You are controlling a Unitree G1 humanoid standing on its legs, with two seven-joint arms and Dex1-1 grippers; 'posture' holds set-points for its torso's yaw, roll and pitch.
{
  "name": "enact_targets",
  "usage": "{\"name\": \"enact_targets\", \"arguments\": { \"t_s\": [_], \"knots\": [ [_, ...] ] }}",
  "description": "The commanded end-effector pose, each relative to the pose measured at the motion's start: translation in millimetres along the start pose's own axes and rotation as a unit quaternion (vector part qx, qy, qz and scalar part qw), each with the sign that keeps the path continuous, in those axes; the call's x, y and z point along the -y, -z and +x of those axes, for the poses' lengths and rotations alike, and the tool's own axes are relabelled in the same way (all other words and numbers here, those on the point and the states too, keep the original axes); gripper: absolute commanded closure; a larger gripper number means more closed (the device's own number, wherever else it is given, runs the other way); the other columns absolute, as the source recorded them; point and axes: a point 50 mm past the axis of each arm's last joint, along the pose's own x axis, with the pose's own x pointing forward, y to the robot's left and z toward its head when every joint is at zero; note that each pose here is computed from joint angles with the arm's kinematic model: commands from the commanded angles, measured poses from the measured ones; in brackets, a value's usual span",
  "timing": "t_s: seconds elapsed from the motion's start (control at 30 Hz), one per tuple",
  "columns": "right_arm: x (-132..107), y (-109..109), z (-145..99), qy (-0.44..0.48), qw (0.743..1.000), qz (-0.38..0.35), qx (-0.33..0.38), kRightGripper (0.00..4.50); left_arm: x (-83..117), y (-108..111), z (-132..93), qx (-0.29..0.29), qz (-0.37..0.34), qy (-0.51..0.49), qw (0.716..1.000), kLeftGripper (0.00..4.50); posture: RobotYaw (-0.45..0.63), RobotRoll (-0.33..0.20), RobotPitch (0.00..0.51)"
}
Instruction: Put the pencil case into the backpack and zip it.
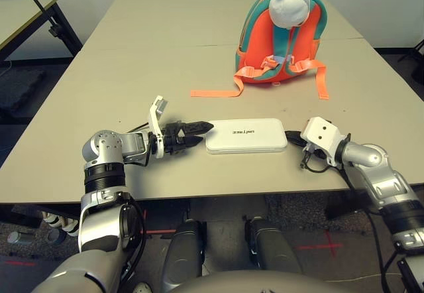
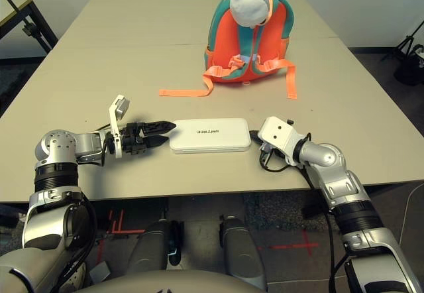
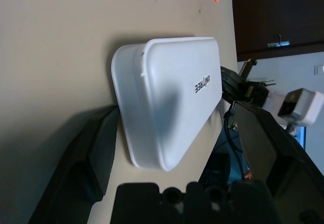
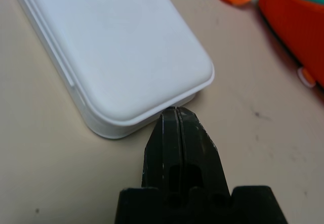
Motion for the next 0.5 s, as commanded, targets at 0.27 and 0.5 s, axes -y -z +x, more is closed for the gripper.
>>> {"name": "enact_targets", "arguments": {
  "t_s": [0.27,0.5],
  "knots": [
    [-16,-25,22,-0.035,0.998,-0.001,0.045,4.45,-3,6,7,-0.012,-0.002,-0.013,1.0,0.0,-0.08,0.0,0.099],
    [-13,-25,23,-0.032,0.998,-0.006,0.044,4.45,-5,7,7,-0.01,0.005,-0.018,1.0,0.0,-0.08,0.0,0.102]
  ]
}}
